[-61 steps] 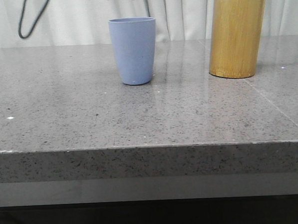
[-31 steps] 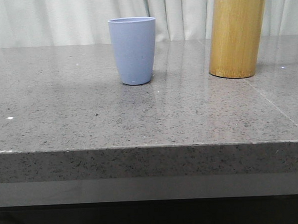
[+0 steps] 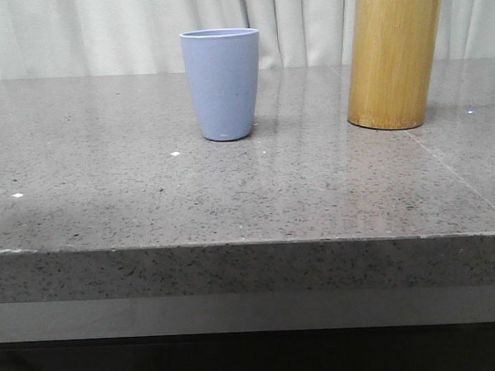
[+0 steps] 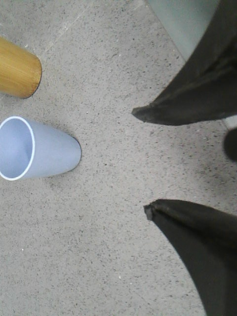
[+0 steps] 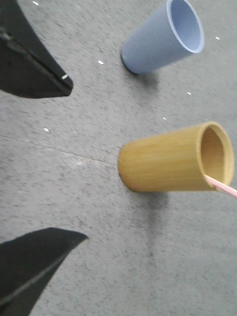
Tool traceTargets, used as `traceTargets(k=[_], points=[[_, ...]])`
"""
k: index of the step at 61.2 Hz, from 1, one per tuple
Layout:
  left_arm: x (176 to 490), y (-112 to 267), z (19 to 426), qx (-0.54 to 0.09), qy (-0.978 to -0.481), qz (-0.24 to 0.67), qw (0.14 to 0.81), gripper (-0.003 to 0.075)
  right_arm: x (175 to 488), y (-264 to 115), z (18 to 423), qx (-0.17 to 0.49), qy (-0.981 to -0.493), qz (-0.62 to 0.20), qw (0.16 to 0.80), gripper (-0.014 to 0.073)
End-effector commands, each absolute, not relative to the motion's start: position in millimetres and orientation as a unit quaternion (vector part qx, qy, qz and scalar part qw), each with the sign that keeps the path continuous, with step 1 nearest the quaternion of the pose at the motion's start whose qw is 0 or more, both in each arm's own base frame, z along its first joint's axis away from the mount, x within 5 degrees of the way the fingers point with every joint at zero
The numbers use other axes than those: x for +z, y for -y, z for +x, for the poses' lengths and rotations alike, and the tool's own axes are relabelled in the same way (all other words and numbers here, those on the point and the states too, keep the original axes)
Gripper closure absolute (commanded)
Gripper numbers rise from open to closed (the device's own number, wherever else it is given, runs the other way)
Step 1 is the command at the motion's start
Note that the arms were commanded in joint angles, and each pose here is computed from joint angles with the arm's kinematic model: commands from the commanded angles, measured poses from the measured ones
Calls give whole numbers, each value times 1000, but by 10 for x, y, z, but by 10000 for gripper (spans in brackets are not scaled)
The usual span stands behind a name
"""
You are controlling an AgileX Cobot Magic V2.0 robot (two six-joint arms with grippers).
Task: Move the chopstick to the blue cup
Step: 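Move the right gripper over the pink chopstick in the bamboo holder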
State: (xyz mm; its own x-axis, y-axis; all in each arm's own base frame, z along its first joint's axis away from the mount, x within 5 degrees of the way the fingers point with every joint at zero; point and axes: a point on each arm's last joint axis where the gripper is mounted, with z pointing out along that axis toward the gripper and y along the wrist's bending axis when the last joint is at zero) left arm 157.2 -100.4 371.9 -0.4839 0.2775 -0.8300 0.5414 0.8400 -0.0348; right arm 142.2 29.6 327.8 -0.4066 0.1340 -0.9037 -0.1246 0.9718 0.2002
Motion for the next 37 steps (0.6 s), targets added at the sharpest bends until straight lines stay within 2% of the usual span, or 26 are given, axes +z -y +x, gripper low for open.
traceTargets(k=[1,15,37], points=[[3857,973,1519,-170,-819,224,501,364,3496,-268,1628,116,-795,20,595,36],[3851,966,1507,-170,-819,224,500,364,3733,-183,2163,90,-808,52,580,36],[3851,966,1507,-170,-819,224,500,364,4047,-209,2949,104,-822,73,555,36]])
